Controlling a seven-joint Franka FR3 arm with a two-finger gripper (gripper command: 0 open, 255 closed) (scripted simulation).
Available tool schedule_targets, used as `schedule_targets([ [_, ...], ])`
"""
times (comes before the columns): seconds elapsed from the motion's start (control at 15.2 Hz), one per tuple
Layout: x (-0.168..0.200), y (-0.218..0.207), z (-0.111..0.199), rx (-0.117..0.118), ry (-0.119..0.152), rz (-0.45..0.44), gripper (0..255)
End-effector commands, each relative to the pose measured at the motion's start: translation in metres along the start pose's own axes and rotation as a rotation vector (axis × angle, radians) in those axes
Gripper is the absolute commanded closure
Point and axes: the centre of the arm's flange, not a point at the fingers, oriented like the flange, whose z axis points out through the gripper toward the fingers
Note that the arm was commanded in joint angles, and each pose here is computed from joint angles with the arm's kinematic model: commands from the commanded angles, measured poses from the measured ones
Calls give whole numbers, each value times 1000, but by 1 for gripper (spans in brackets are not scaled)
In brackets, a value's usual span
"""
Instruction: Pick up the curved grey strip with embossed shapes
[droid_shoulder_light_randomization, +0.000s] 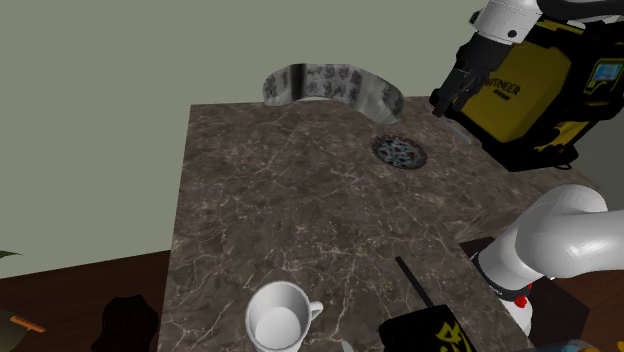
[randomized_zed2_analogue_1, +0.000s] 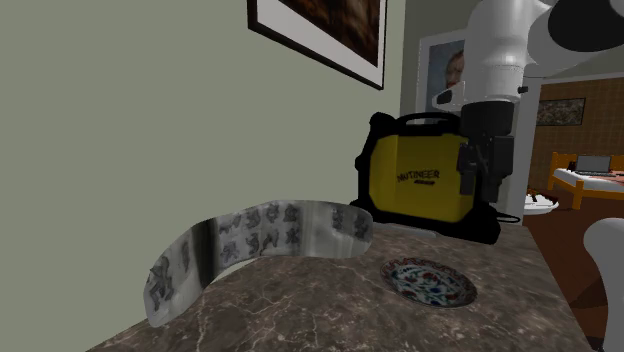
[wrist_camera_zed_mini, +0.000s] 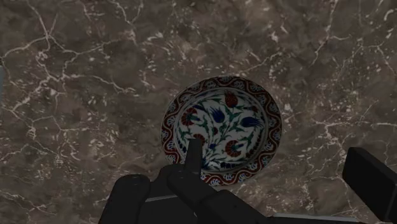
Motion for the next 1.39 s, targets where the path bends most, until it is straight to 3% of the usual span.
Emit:
schedule_targets([
  [0.0,0,0,0,0,0,0,0],
  [1.32,253,73,31,-3,-13,-292,0],
])
